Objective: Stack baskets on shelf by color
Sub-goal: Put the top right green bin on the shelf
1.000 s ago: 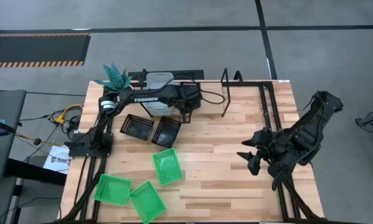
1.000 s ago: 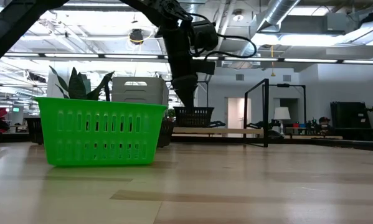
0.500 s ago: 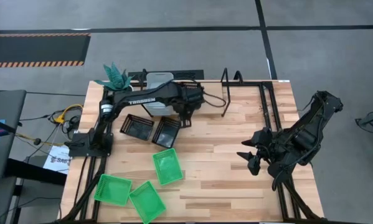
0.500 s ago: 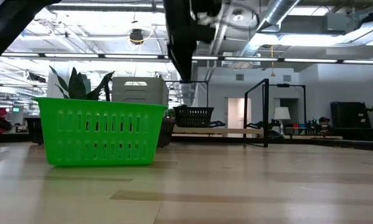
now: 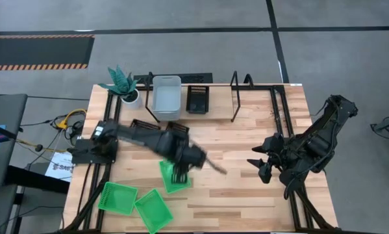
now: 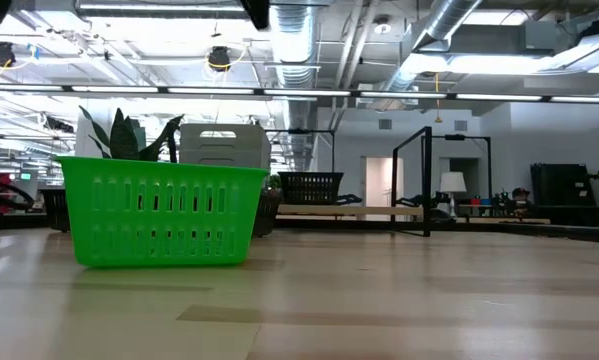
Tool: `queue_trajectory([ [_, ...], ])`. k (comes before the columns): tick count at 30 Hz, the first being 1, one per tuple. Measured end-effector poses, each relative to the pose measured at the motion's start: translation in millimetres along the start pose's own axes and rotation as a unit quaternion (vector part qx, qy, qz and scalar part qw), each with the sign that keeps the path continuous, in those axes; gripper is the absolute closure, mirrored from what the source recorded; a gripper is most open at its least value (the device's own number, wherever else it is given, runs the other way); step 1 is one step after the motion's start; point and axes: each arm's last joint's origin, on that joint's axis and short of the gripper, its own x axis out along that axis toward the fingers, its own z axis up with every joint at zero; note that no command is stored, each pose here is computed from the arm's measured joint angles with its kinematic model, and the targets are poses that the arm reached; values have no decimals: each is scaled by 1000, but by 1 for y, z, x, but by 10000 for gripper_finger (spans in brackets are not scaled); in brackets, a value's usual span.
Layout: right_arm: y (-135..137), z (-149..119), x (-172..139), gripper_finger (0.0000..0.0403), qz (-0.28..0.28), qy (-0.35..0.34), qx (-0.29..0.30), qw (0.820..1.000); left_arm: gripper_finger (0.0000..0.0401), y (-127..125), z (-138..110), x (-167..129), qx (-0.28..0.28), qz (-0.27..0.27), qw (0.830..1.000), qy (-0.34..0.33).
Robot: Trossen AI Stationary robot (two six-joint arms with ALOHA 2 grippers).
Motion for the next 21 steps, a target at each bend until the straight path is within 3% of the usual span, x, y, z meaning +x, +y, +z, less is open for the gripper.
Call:
queue_trajectory([
  [3,0,0,0,139,0,0,0,1000,241,-29,-9,1,-2,14,1000,-4],
  [10,0,0,0,139,0,0,0,1000,229,-77,-21,17,-18,-11,999,-29],
  [21,0,-1,0,139,4,12,-1,1000,165,-93,-32,86,-51,-45,997,-21],
])
